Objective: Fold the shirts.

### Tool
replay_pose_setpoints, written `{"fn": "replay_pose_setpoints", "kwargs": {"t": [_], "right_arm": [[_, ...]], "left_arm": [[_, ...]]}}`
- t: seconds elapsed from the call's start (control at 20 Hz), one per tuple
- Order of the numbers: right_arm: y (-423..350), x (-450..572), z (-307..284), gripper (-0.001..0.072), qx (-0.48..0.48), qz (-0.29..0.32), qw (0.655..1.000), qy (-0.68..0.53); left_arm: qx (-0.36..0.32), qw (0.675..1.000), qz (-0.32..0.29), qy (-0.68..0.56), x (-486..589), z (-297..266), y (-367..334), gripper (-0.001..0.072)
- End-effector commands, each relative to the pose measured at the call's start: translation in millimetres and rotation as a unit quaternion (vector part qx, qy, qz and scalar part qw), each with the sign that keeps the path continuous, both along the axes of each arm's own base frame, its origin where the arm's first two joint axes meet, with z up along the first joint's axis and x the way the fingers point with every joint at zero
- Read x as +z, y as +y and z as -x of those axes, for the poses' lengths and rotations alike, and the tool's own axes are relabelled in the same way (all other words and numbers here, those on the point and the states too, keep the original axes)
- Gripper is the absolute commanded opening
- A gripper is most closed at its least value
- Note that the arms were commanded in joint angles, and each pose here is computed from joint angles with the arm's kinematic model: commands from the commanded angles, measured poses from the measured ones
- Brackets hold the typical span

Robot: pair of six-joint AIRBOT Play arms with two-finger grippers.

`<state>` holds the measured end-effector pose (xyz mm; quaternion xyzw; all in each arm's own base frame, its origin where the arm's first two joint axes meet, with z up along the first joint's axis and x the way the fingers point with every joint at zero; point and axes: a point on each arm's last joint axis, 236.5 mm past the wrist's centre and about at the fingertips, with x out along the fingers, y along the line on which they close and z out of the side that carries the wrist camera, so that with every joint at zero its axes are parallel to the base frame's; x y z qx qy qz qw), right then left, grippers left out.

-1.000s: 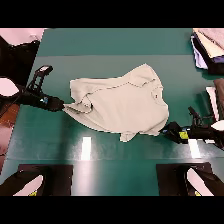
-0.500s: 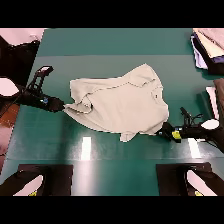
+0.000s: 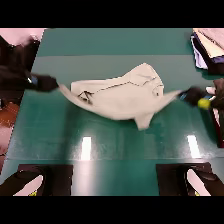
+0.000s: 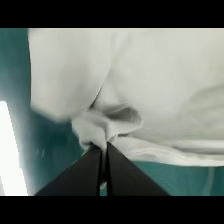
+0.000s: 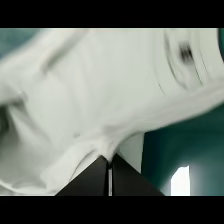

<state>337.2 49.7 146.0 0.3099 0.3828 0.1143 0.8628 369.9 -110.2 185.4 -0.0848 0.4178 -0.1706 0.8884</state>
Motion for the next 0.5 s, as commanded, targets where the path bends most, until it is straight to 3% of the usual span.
{"fn": "replay_pose_setpoints", "kwargs": {"t": [0.0, 0.25, 0.45], "right_arm": [[-22, 147, -12, 0.0016, -0.014, 0.055, 0.987, -0.15], [-34, 310, 21, 0.0016, -0.025, 0.152, 0.943, -0.296], [-37, 380, 67, 0.0016, -0.068, 0.214, 0.903, -0.366]], "left_arm": [[0.033, 0.983, 0.051, -0.174, 151, -12, 1, 0.0025], [0.035, 0.903, 0.076, -0.421, 356, 72, 15, 0.0024], [0.043, 0.84, 0.098, -0.531, 425, 157, 28, 0.0025]]}}
